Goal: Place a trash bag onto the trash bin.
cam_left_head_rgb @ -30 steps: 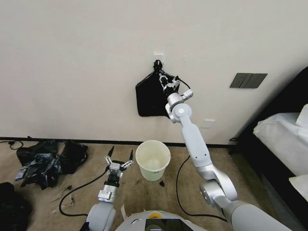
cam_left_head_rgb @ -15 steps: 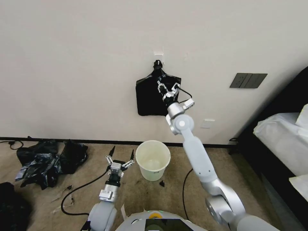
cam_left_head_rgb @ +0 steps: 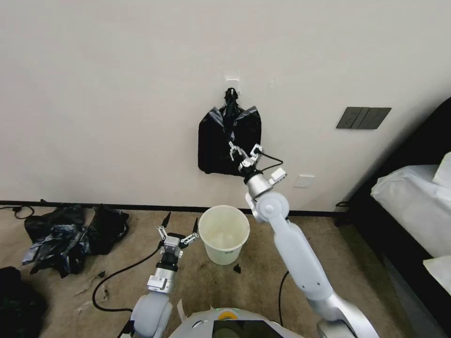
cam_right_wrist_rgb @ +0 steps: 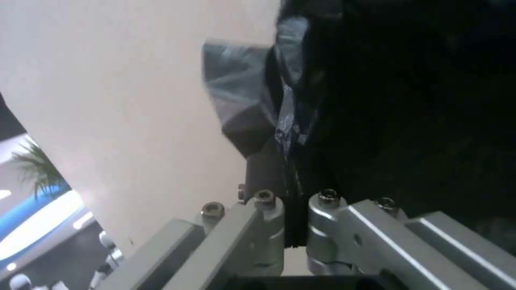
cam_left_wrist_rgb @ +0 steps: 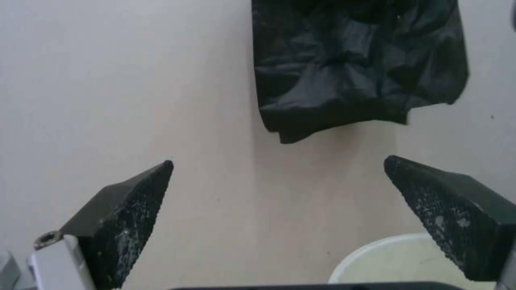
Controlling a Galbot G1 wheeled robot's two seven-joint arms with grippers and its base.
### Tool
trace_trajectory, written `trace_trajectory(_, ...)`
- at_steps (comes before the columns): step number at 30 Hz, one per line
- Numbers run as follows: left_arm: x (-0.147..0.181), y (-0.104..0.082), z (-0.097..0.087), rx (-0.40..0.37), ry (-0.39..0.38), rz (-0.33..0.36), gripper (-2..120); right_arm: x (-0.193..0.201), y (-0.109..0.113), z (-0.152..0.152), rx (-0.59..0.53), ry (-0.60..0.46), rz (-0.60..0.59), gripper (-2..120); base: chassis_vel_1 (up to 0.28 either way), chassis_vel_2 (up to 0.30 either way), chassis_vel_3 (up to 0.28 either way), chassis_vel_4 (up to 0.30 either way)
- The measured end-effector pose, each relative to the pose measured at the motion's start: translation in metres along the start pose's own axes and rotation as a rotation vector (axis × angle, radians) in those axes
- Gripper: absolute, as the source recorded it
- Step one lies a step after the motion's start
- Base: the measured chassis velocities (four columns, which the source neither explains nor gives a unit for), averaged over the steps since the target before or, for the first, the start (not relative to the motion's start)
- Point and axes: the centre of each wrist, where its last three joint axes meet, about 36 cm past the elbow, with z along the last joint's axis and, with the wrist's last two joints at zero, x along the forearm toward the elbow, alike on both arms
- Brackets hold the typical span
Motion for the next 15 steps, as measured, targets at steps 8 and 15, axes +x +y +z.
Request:
trace_trajectory(8,-0.002,0.001,-0.002,0.001,-0.009,0.0,100,0.038,0.006,0.01,0.058,0.016,0.019,0,0.0,0.0,0.0,0.0)
trace_trajectory(15,-0.002,0.0,-0.003,0.003,-0.01,0.001,100,0.076,0.013,0.02,0.097,0.044,0.043,0,0.0,0.0,0.0,0.0)
